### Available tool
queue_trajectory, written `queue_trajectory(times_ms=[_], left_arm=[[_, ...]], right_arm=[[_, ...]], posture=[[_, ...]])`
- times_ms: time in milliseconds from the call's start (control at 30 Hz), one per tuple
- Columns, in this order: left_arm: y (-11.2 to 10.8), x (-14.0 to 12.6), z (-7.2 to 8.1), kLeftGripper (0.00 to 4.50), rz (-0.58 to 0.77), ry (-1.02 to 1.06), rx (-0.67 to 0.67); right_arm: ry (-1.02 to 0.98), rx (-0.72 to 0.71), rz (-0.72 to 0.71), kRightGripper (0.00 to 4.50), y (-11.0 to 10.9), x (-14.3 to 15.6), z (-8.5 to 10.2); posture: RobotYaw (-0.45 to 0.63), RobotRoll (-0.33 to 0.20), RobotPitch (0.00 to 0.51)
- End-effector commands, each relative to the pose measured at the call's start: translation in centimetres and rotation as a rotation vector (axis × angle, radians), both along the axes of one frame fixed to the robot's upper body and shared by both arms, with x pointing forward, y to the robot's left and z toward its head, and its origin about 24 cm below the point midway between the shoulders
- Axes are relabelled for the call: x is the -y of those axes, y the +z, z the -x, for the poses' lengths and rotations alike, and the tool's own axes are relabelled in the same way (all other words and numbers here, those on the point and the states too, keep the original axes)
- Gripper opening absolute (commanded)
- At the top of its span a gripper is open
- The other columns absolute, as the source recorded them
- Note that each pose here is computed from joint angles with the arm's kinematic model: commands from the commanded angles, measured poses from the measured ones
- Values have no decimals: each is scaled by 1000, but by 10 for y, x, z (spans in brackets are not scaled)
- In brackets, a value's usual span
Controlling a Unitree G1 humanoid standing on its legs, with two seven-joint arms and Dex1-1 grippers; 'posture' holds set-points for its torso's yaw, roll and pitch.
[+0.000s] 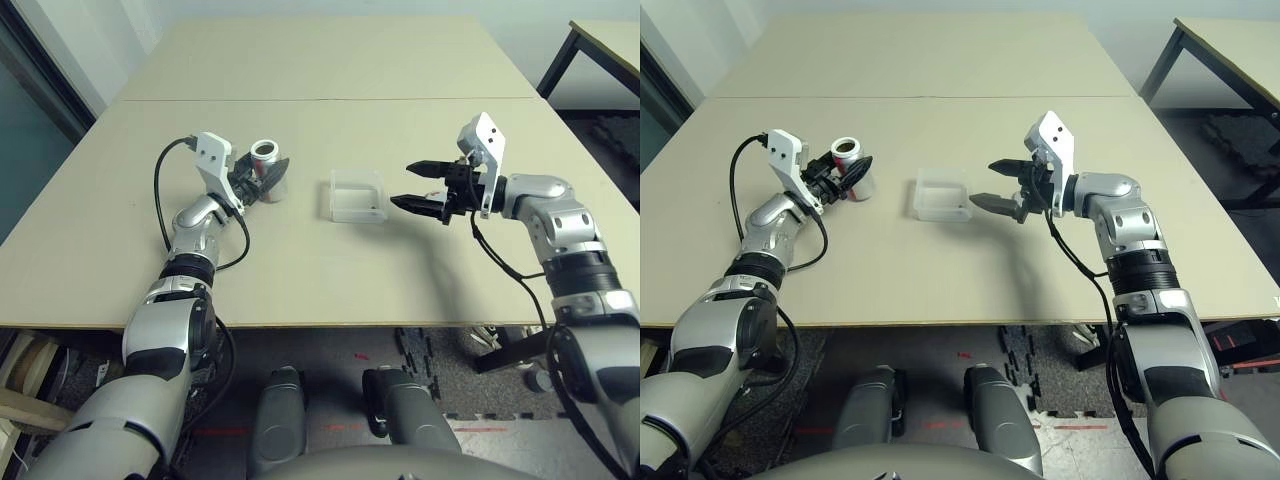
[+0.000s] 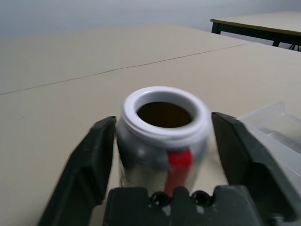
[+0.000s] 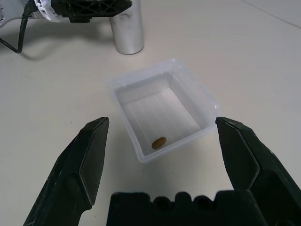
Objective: Pour the medicine from the bottle into the box.
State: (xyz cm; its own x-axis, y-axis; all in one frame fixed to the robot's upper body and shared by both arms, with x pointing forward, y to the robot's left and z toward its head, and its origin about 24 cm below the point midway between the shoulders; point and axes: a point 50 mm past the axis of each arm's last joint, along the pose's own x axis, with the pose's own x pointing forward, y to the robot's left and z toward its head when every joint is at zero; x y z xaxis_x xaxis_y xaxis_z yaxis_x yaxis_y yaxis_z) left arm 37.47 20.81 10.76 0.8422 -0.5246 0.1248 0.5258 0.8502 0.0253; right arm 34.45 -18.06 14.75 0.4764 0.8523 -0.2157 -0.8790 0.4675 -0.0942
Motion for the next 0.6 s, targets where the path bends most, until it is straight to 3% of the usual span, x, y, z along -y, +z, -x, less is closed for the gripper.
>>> queue_trajectory(times_ms=[33, 600], left_arm=[[-9, -3, 4, 4478, 13, 10, -23], [-17, -21, 21, 4478, 62, 57, -6]], right_arm=[[7, 0, -16, 4500, 0, -3, 1], [19, -10, -39, 4500, -4, -12, 0]], posture=[[-66, 0, 116], [-29, 0, 127]])
